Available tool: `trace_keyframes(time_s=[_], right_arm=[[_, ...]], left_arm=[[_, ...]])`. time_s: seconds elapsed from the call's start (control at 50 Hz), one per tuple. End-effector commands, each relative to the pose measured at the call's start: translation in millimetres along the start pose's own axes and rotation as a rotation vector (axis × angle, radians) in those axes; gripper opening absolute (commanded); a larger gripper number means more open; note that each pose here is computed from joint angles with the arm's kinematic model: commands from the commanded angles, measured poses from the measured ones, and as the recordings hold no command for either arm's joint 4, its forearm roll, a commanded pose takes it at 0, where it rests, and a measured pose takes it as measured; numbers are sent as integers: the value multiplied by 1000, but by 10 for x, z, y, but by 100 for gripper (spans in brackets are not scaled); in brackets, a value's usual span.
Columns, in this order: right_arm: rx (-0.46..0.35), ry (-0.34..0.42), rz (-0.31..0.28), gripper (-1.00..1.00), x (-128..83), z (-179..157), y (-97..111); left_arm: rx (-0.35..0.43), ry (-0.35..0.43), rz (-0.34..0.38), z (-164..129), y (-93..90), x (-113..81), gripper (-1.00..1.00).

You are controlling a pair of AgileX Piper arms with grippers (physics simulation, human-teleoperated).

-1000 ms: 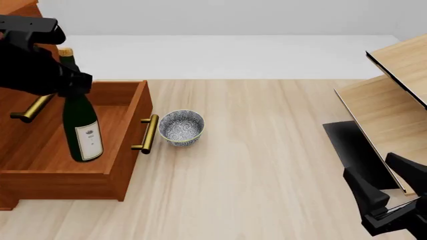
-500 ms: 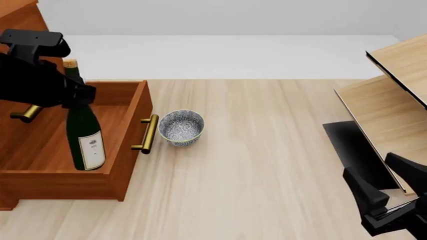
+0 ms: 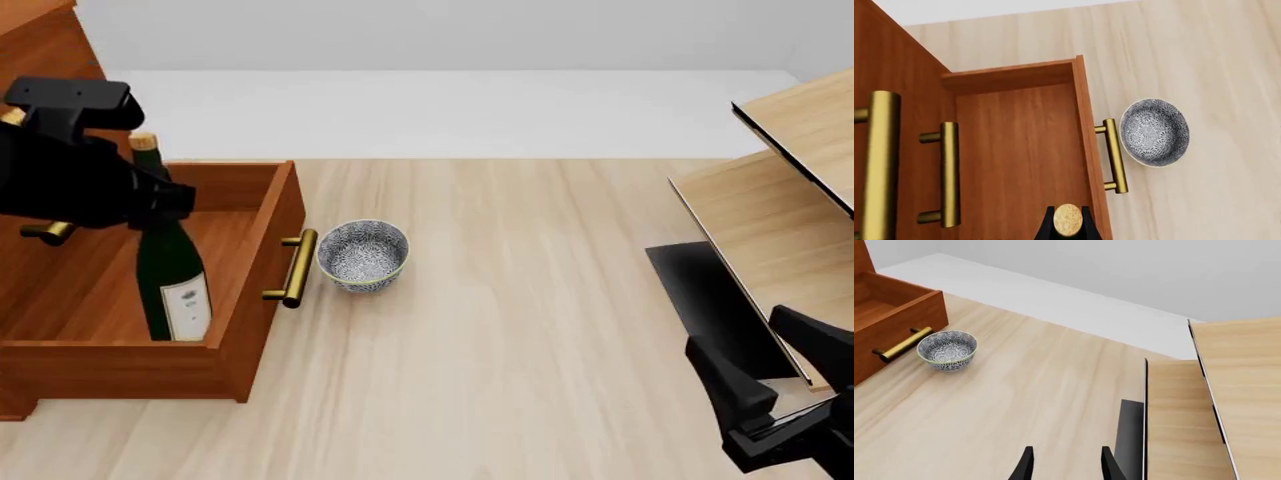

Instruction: Put the wine bottle in the bottom drawer of the cabinet.

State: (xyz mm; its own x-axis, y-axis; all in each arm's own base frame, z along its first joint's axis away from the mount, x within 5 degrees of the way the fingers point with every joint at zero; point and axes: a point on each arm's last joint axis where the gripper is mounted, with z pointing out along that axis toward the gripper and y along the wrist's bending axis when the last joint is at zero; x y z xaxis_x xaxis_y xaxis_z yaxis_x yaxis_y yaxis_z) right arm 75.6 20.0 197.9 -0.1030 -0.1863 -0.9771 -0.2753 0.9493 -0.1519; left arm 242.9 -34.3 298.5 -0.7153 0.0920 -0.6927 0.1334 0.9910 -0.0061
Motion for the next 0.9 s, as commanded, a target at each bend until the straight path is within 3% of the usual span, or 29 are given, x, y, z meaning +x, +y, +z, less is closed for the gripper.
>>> trace_keyframes(time_s=[0.02,0.9], right_arm=[[0,0,-1,100,0,1,0],[1,3,0,100,5,-6,-1]], left_arm=[[0,-5,-2,13,1,14,-100],[-9,40,-59,447,32,201,-100]])
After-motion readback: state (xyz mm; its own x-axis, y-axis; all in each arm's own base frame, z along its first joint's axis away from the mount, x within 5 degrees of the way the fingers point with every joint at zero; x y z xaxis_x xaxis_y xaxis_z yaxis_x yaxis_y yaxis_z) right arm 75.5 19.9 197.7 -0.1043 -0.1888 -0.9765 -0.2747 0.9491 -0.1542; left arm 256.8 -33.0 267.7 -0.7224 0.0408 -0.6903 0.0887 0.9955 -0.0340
